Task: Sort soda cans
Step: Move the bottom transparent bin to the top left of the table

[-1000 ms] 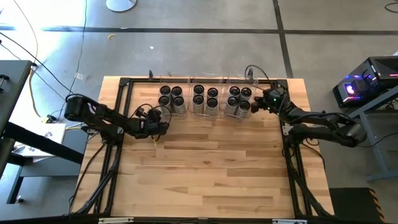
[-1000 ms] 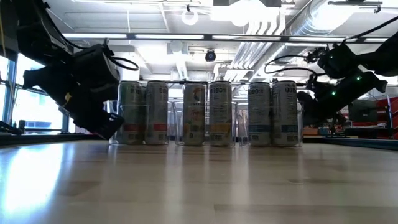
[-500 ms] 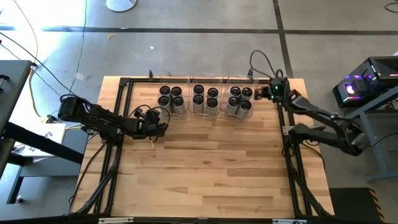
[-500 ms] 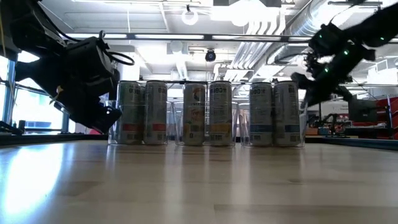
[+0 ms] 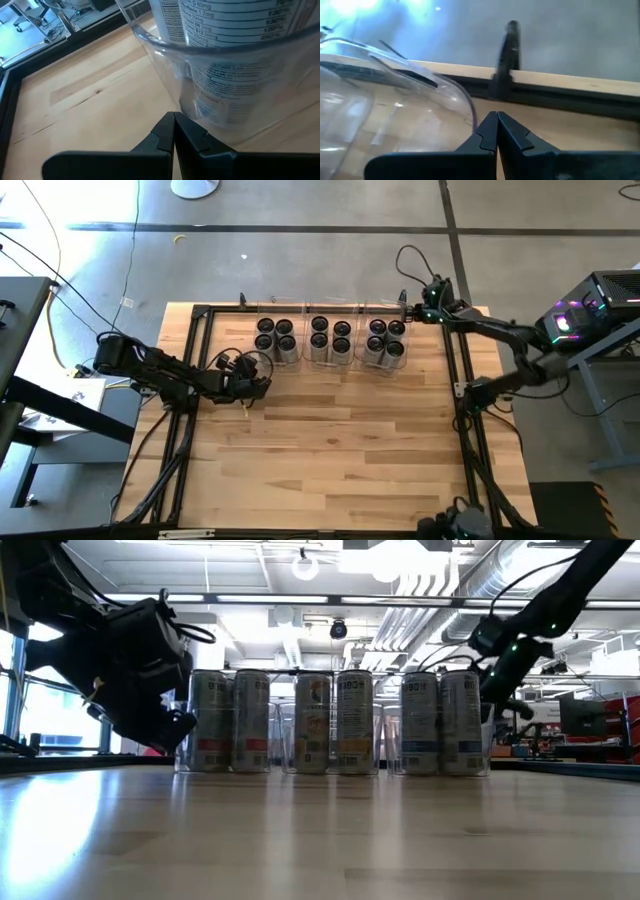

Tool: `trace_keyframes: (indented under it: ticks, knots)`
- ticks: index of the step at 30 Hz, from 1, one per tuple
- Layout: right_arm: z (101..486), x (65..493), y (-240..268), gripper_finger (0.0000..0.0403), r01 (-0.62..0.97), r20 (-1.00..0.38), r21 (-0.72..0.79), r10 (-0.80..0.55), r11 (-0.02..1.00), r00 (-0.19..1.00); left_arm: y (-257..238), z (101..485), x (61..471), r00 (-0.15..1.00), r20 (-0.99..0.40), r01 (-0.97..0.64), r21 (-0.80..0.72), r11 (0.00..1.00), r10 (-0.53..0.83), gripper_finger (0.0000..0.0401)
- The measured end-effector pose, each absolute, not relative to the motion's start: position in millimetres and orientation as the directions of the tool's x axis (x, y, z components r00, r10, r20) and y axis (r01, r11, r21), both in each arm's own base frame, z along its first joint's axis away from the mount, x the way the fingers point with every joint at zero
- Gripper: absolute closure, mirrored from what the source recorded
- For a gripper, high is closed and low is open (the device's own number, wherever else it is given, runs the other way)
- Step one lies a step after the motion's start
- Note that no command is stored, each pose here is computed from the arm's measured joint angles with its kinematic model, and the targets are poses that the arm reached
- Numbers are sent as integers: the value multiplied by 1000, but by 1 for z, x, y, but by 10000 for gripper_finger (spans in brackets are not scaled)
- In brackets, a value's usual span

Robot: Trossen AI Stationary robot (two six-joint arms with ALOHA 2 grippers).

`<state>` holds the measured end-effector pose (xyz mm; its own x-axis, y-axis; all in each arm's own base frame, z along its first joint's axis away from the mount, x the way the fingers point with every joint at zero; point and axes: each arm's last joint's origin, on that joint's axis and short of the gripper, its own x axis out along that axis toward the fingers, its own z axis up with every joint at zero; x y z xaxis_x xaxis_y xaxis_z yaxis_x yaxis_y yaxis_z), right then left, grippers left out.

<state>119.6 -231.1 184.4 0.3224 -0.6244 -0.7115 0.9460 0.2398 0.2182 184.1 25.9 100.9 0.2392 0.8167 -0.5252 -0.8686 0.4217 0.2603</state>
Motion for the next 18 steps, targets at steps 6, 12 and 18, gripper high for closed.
trace_keyframes:
  ticks: [6,12,18]
  knots:
    - [175,132,-252,403,929,-698,255,-614,268,368,26,102,188,267,-518,-876,222,429,813,401]
    - [174,141,-271,403,928,-700,234,-613,289,367,31,107,196,326,-509,-876,155,457,797,401]
    - [178,143,-279,403,932,-696,213,-624,293,355,33,108,198,342,-513,-872,139,469,788,401]
